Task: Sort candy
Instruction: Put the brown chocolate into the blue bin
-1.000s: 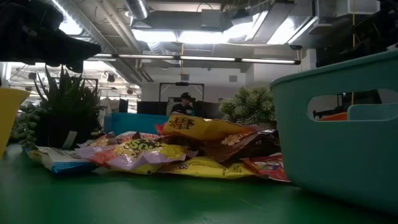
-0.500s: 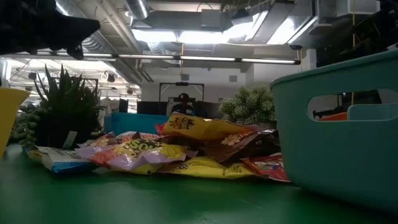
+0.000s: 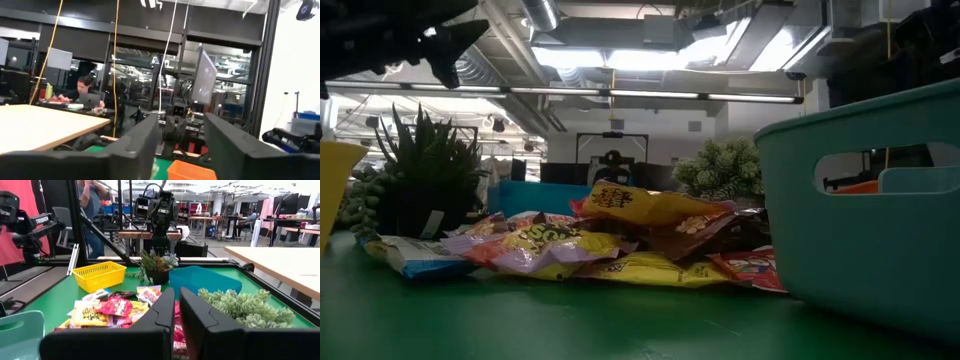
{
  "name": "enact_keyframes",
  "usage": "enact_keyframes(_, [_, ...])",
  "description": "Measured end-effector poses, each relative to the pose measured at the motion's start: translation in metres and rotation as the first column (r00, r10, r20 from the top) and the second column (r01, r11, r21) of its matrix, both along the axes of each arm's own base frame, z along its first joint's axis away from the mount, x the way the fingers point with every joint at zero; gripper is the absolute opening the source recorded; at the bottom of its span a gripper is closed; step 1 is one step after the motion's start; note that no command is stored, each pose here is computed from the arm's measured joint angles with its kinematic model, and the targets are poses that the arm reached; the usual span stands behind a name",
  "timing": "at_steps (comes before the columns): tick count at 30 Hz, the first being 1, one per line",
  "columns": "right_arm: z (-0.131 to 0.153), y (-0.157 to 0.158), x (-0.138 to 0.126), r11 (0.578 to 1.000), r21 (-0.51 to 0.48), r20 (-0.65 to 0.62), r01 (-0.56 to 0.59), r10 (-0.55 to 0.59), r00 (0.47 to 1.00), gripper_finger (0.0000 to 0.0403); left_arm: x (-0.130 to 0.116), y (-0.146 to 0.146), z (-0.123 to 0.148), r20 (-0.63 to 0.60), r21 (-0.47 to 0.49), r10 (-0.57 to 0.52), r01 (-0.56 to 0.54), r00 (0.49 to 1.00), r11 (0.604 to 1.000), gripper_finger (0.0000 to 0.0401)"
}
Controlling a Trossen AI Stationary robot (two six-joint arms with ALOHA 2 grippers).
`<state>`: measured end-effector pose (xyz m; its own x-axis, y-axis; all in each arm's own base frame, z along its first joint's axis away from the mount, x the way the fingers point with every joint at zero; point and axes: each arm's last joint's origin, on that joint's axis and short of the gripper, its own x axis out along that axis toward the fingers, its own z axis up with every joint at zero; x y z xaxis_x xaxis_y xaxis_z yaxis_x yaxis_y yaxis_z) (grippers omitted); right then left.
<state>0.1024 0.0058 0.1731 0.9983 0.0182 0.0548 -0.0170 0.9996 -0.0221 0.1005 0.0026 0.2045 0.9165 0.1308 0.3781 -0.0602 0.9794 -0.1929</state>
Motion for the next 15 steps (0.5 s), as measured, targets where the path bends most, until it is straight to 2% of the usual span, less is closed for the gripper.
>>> enact_keyframes(4, [0.001,-0.001,0.000,1.000,0.004,0.006,0.030,-0.030,1.000,0.0028,0.010,-0.002,0.004,-0.019,-0.018,-0.044,0.044,0.999,0.999,0.0196])
enact_keyframes(8, [0.001,-0.001,0.000,0.999,0.006,0.008,0.043,-0.043,0.999,0.0028,0.026,-0.006,0.018,-0.073,-0.006,-0.091,0.091,0.993,0.996,0.0209])
enact_keyframes(15, [0.001,-0.001,0.000,0.999,0.006,0.008,0.043,-0.043,0.999,0.0028,0.076,-0.024,0.047,-0.228,0.114,-0.152,0.181,0.962,0.977,0.0210])
